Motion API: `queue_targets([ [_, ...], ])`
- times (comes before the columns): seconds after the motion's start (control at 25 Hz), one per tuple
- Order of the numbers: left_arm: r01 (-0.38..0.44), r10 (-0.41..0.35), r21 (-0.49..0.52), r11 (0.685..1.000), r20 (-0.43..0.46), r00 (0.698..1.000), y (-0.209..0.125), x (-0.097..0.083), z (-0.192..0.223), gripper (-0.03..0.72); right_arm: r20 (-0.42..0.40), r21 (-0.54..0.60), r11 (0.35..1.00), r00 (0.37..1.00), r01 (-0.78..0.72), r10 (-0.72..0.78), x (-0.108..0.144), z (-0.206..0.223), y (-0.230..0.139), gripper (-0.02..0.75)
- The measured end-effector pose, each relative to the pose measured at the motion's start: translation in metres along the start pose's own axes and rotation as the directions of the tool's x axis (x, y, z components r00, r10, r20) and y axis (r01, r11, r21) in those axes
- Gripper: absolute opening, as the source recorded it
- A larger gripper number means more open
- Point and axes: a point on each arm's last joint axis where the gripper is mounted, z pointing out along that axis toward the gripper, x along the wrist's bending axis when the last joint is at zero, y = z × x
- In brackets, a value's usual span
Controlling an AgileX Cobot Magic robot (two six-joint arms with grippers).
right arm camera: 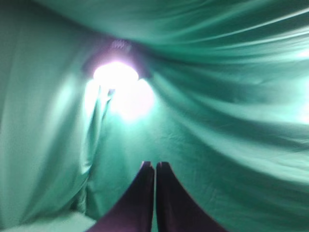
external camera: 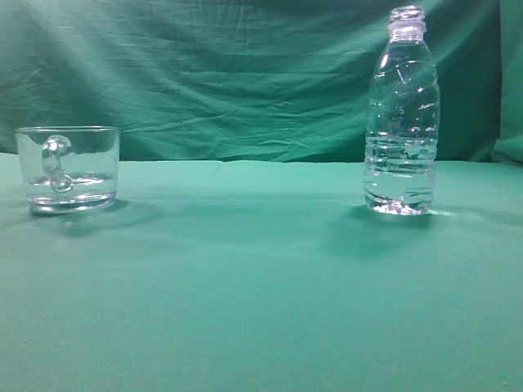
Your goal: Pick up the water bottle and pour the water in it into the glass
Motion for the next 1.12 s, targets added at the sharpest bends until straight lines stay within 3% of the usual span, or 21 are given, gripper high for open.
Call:
queue_targets([
  [0.24, 0.0, 0.0, 0.0, 1.0, 0.0, 1.0, 0.0, 0.0, 0.0, 0.0, 0.354, -0.04, 0.999, 0.935, 0.031, -0.015, -0.029, -0.011, 0.004, 0.0],
  [0.36, 0.0, 0.0, 0.0, 1.0, 0.0, 1.0, 0.0, 0.0, 0.0, 0.0, 0.438, 0.03, 0.993, 0.891, 0.117, -0.118, -0.038, -0.013, -0.007, 0.0],
  [0.44, 0.0, 0.0, 0.0, 1.0, 0.0, 1.0, 0.0, 0.0, 0.0, 0.0, 0.455, 0.101, 0.978, 0.866, 0.181, -0.207, -0.042, -0.014, -0.017, 0.0],
  [0.6, 0.0, 0.0, 0.0, 1.0, 0.0, 1.0, 0.0, 0.0, 0.0, 0.0, 0.484, 0.219, 0.965, 0.843, 0.143, -0.234, -0.044, -0.025, -0.047, 0.0],
  [0.88, 0.0, 0.0, 0.0, 1.0, 0.0, 1.0, 0.0, 0.0, 0.0, 0.0, 0.39, 0.383, 0.923, 0.899, 0.038, -0.199, -0.024, -0.066, -0.107, 0.0],
  [1.12, 0.0, 0.0, 0.0, 1.0, 0.0, 1.0, 0.0, 0.0, 0.0, 0.0, 0.376, 0.526, 0.848, 0.912, -0.064, -0.164, -0.013, -0.1, -0.174, 0.0],
])
